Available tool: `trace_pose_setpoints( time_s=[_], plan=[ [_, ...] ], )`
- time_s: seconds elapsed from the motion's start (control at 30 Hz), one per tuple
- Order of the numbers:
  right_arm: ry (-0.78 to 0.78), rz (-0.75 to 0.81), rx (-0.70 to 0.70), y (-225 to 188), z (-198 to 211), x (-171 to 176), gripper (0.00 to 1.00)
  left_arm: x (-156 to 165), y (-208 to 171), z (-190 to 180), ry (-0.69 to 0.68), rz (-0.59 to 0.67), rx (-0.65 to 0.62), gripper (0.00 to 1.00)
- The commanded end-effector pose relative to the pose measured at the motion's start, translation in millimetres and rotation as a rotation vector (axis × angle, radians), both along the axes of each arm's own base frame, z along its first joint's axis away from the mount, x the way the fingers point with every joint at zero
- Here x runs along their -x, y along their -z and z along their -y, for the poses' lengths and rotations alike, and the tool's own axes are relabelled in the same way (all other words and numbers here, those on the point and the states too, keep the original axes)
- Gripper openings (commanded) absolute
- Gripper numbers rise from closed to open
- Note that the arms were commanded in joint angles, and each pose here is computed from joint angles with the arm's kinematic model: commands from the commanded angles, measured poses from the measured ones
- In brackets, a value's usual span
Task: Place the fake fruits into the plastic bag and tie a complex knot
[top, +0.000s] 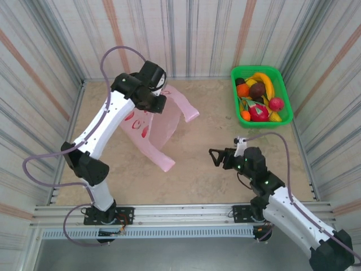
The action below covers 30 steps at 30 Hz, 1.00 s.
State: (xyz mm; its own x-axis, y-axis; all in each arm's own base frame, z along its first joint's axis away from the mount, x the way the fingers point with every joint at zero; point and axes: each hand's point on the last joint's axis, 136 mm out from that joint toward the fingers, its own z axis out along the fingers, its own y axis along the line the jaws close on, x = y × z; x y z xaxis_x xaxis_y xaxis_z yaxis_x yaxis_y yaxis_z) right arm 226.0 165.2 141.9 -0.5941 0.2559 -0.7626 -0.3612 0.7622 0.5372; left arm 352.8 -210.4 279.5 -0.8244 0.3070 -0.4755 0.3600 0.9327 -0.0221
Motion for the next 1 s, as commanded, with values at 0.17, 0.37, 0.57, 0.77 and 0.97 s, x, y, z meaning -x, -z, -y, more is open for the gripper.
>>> trace_pose_setpoints(
  time_s=[0.17,0.37,0.57,0.77,0.97],
  plan=[
    [-0.170,0.475,-0.033,-88,-60,-18,0.99,34,6,32,0.083,-0.211,0.142,0.00],
    [-0.142,0.594,-0.064,-112,-78,-46,0.99,37,4,37,0.105,-0.220,0.168,0.00],
    [-0.152,0.647,-0.089,-126,-93,-74,0.99,44,-2,41,0.153,-0.219,0.192,0.00],
    [-0.168,0.673,-0.095,-139,-107,-100,0.99,51,-10,45,0.226,-0.208,0.217,0.00],
    [-0.164,0.649,-0.087,-140,-116,-123,0.61,54,-15,45,0.283,-0.186,0.214,0.00]
  ],
)
